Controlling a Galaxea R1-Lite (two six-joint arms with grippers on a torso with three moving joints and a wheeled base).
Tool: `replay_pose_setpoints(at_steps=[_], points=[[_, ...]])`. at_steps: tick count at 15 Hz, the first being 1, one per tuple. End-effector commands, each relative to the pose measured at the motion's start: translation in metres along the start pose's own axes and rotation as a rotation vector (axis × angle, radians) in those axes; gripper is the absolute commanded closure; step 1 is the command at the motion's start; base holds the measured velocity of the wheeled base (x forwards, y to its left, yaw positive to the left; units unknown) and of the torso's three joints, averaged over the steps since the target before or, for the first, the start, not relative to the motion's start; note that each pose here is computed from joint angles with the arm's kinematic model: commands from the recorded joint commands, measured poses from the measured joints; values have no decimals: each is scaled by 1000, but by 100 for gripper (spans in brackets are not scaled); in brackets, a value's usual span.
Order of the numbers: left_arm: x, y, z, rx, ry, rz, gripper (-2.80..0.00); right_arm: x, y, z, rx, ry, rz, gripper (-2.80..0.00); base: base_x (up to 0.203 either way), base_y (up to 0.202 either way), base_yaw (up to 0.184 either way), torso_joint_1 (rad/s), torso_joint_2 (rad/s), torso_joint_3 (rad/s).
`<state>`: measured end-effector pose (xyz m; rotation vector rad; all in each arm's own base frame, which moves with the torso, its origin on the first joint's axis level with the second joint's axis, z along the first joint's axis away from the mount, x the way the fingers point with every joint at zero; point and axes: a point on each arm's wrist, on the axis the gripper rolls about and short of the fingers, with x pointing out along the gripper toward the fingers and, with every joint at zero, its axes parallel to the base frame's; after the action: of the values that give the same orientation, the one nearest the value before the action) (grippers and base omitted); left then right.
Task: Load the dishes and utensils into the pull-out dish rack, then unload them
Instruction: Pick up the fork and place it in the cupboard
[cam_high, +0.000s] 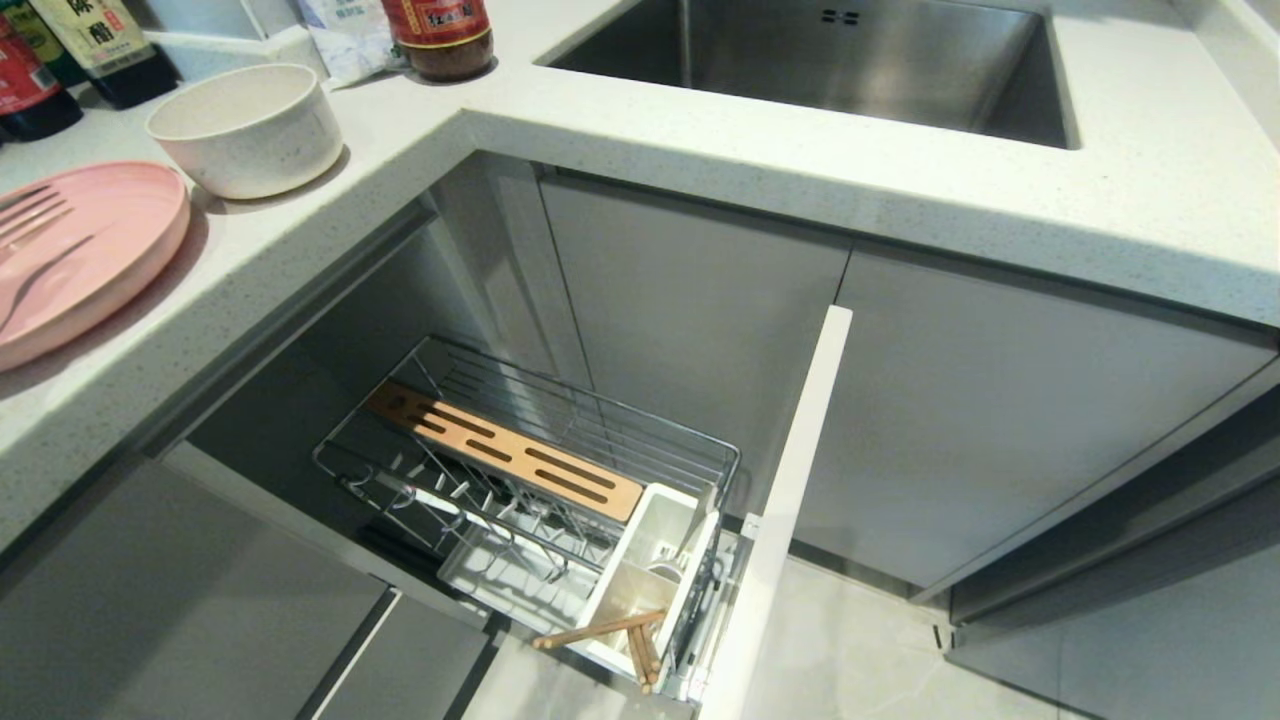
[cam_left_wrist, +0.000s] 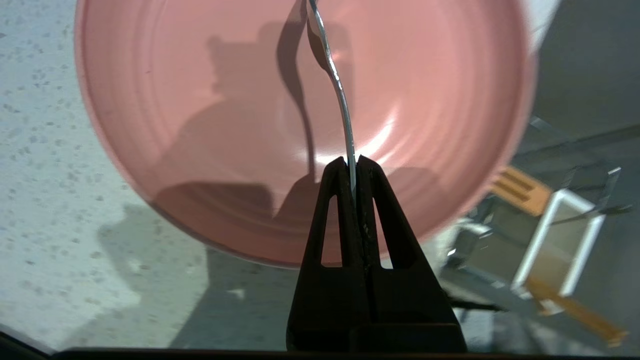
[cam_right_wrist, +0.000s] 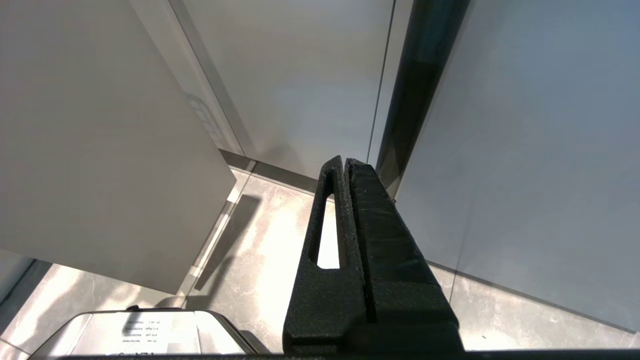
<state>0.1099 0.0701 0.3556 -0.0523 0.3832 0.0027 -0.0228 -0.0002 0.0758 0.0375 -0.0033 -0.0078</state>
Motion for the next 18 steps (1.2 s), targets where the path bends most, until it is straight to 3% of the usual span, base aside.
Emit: replay_pose_setpoints(at_steps=[1, 4, 9, 12, 15, 18], points=[[-15, -14, 4, -38, -48, -19, 0, 0, 0, 0, 1, 0, 0, 0, 0, 0, 0, 0, 0, 0], [-30, -35, 9, -116, -96, -115, 0, 0, 0, 0, 1, 0, 0, 0, 0, 0, 0, 0, 0, 0], [-23, -59, 20, -71, -69, -369, 0, 0, 0, 0, 1, 0, 0, 0, 0, 0, 0, 0, 0, 0], [-15, -74, 19, -122, 0, -511, 0, 0, 0, 0, 0, 0, 0, 0, 0, 0, 0, 0, 0, 0], [-4, -95, 7, -84, 117, -664, 0, 0, 0, 0, -1, 0, 0, 0, 0, 0, 0, 0, 0, 0], [17, -120, -6, -59, 264, -726, 0, 0, 0, 0, 0, 0, 0, 0, 0, 0, 0, 0, 0, 0]])
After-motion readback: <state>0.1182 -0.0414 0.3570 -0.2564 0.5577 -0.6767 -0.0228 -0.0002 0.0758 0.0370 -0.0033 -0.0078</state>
